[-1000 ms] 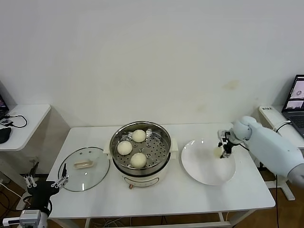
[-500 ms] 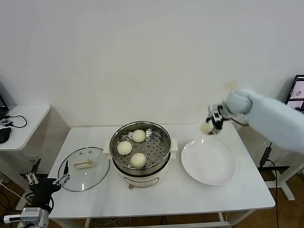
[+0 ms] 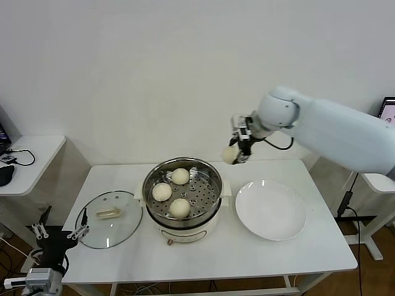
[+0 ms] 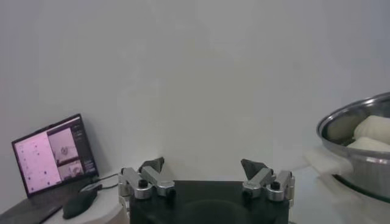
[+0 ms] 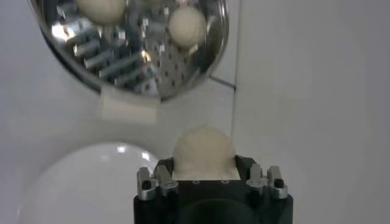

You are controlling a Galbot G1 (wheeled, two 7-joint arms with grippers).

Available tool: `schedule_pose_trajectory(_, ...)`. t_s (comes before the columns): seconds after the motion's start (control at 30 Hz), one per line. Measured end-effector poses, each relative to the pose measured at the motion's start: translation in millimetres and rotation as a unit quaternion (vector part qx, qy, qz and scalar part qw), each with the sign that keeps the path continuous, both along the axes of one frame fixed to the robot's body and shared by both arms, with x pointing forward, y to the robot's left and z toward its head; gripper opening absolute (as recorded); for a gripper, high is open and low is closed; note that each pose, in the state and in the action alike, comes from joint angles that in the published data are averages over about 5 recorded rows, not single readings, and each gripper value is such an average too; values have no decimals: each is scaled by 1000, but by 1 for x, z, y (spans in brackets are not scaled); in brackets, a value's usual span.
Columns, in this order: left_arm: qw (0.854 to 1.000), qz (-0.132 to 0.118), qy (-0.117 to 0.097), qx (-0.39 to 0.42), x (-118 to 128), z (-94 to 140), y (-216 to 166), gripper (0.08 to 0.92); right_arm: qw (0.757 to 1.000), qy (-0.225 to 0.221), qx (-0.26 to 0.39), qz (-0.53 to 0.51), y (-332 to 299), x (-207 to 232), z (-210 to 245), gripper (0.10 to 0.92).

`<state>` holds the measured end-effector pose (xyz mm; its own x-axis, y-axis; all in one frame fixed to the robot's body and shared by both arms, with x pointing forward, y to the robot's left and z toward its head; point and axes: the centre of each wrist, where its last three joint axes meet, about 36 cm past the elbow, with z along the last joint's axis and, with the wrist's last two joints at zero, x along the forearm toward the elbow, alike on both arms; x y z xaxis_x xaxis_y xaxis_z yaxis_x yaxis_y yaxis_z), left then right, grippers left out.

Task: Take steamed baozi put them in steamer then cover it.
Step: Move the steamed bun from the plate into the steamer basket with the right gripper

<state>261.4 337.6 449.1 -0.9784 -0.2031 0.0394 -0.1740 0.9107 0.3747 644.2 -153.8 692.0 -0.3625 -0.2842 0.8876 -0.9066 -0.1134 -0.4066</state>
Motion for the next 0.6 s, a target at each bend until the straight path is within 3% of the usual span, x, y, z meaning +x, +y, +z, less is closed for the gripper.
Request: schedule_pose_trajectory(0.6, 1000, 7, 2, -3, 0, -3, 2, 823, 998, 57, -3, -17, 96, -8, -81, 636)
